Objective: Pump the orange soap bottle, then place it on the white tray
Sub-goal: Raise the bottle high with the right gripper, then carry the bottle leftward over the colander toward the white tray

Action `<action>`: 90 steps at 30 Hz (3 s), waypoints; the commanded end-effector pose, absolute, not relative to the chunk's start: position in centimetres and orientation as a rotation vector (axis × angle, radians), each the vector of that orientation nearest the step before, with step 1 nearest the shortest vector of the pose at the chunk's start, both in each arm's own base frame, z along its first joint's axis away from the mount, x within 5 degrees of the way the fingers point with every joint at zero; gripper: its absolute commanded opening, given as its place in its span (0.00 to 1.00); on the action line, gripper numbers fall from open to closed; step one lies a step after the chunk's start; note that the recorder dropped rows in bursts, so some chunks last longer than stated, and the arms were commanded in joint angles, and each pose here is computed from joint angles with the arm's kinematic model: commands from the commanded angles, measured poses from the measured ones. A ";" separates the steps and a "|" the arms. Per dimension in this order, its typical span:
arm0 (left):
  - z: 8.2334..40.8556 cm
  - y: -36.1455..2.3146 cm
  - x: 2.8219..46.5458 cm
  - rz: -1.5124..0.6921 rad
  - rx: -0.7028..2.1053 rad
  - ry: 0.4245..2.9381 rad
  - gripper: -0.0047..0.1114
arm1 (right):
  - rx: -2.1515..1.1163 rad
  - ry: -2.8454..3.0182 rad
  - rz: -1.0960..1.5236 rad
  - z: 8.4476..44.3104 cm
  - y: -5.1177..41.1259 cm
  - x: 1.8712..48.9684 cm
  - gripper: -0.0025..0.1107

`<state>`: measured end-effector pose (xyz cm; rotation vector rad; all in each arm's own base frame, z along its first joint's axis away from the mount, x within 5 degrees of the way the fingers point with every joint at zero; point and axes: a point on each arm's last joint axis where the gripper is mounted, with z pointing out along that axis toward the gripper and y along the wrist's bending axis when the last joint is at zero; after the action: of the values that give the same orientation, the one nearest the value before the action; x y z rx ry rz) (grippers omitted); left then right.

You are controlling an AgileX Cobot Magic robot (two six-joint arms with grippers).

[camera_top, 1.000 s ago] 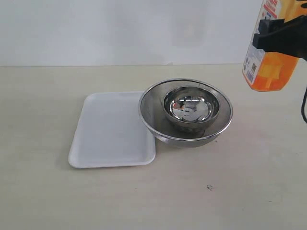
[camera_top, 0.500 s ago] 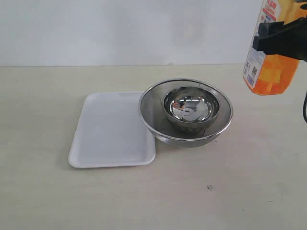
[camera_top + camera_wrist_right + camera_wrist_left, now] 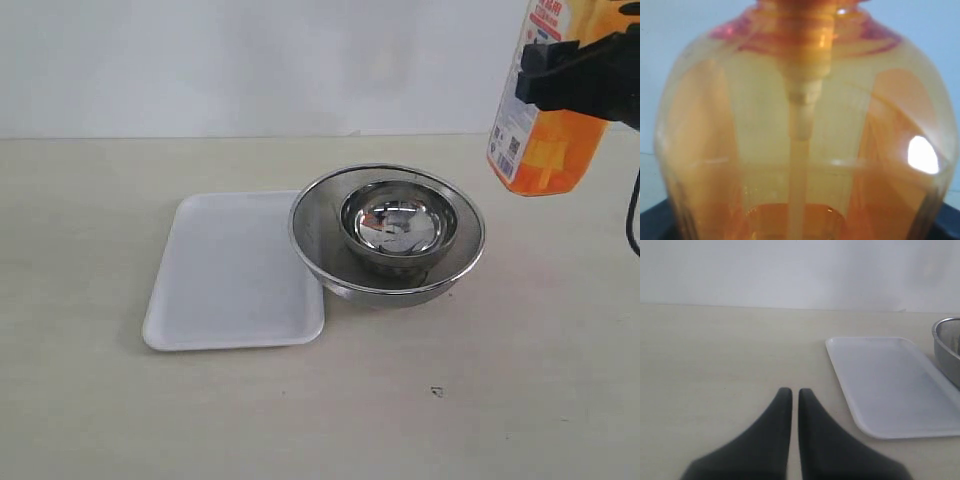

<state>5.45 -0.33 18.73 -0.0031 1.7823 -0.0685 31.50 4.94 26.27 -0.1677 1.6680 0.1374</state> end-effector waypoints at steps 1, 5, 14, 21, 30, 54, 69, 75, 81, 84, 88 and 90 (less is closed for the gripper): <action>18.7 -0.3 5.4 -0.071 -0.005 1.777 0.08 | -0.186 1.528 0.207 29.4 5.5 31.8 0.02; 18.7 -0.3 5.4 -0.071 -0.005 1.777 0.08 | -0.234 1.518 0.229 29.9 5.9 31.9 0.02; 18.7 -0.3 5.4 -0.071 -0.005 1.777 0.08 | -0.359 1.490 0.289 30.8 10.0 31.7 0.02; 18.7 -0.3 5.4 -0.071 -0.005 1.777 0.08 | -0.412 1.494 0.371 30.9 13.6 31.9 0.02; 18.7 -0.3 5.4 -0.071 -0.005 1.777 0.08 | -0.482 1.466 0.456 31.4 17.5 31.5 0.02; 18.7 -0.3 5.4 -0.071 -0.005 1.777 0.08 | -0.711 1.431 0.675 29.9 30.0 29.4 0.02; 18.7 -0.3 5.4 -0.071 -0.005 1.777 0.08 | -0.754 1.452 0.724 28.5 34.3 28.9 0.02; 18.7 -0.3 5.4 -0.071 -0.005 1.777 0.08 | -0.733 1.466 0.593 27.8 33.9 29.7 0.02; 18.7 -0.3 5.4 -0.071 -0.005 1.777 0.08 | -0.680 1.495 0.516 27.3 33.5 30.4 0.02; 18.7 -0.3 5.4 -0.071 -0.005 1.777 0.08 | -0.661 1.504 0.510 26.0 33.7 30.9 0.02; 18.7 -0.3 5.4 -0.071 -0.005 1.777 0.08 | -0.646 1.480 0.498 24.3 34.1 31.5 0.02; 18.7 -0.3 5.4 -0.071 -0.005 1.777 0.08 | -0.631 1.458 0.493 23.6 34.3 31.7 0.02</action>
<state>5.45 -0.33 18.73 -0.0031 1.7823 -0.0685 31.09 34.31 22.16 -0.7113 1.6033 0.4958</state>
